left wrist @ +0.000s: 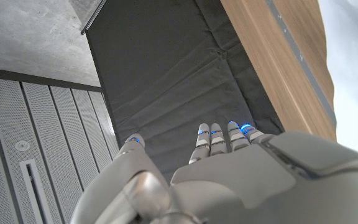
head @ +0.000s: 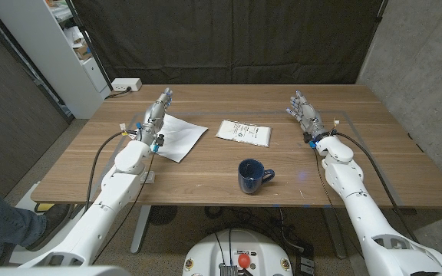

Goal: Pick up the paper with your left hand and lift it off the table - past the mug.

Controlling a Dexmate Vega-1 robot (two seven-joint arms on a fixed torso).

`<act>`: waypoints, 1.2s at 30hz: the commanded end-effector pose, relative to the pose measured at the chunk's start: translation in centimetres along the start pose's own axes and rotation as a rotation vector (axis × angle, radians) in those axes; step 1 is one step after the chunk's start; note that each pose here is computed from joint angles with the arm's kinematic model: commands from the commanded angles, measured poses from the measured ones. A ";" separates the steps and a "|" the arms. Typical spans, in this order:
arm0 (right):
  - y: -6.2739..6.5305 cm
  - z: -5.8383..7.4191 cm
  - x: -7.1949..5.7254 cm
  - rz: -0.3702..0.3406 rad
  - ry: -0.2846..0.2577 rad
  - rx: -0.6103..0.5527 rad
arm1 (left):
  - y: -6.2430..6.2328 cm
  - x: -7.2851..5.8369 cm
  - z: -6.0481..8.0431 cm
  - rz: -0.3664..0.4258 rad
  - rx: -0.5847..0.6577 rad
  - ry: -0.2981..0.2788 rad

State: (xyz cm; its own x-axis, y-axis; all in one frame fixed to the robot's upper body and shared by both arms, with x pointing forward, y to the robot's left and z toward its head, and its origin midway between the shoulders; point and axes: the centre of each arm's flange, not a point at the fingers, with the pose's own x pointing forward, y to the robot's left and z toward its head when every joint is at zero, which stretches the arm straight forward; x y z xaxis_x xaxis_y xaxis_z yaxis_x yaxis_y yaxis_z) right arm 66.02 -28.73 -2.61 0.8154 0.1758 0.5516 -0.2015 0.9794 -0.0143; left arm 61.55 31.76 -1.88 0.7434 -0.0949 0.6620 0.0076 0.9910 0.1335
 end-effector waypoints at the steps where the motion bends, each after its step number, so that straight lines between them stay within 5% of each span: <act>1: 0.4 0.0 -0.2 -0.001 -0.002 0.000 | 0.4 -1.2 0.2 0.082 0.028 -0.094; 21: 1.1 0.4 -1.0 -0.013 -0.004 -0.008 | 2.0 -2.5 0.2 0.132 0.135 -0.125; 36: 0.6 0.6 -1.5 -0.019 0.000 -0.015 | 1.9 -2.7 0.9 0.169 0.253 -0.158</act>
State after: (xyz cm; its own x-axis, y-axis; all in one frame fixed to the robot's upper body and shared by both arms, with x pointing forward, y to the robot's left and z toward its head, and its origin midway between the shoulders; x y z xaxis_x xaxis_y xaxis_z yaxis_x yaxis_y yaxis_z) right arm 64.72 -28.15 -2.85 0.8165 0.1625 0.5541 -0.1853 0.9826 -0.0151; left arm 59.29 33.70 -2.86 0.6312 0.0204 0.7753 -0.2246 0.9616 0.1575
